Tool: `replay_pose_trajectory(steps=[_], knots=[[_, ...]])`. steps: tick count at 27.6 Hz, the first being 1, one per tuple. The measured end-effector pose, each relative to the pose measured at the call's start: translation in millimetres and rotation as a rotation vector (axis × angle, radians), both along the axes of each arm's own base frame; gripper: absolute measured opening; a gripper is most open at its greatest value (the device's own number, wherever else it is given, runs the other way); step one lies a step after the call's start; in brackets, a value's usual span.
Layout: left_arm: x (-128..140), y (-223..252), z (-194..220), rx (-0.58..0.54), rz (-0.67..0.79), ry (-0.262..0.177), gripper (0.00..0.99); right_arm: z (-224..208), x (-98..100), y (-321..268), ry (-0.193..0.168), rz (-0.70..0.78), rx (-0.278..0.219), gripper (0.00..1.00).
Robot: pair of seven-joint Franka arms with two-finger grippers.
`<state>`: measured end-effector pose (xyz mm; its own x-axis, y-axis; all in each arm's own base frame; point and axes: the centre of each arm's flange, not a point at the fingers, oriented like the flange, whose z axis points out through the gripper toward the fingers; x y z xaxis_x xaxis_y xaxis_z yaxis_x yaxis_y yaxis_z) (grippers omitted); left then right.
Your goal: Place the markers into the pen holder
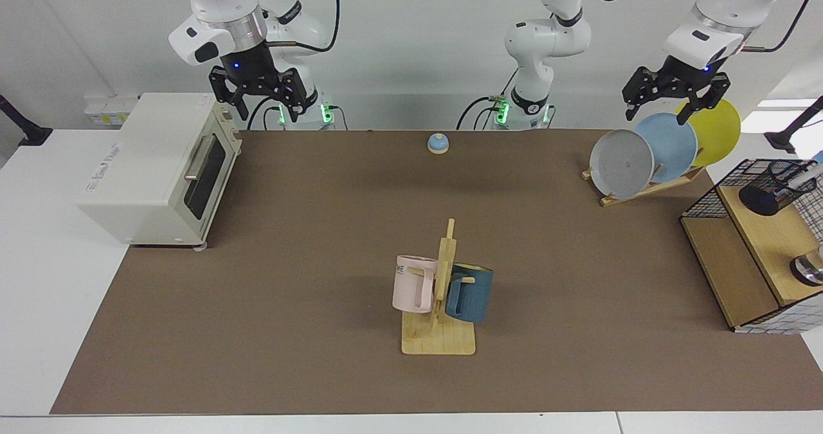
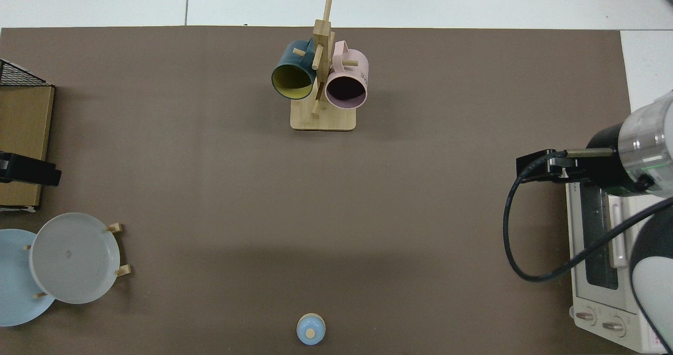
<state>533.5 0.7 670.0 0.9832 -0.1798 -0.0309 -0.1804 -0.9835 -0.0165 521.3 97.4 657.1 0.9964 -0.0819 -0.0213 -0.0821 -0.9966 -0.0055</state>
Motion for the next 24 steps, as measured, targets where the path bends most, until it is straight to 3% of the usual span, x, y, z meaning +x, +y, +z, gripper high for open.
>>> replay_pose_trajectory(steps=[24], knots=[[-0.7,0.4,-1.8,-0.028,0.032,0.004,0.991,0.0,0.0,0.0,0.000,0.000,0.000,1.00]])
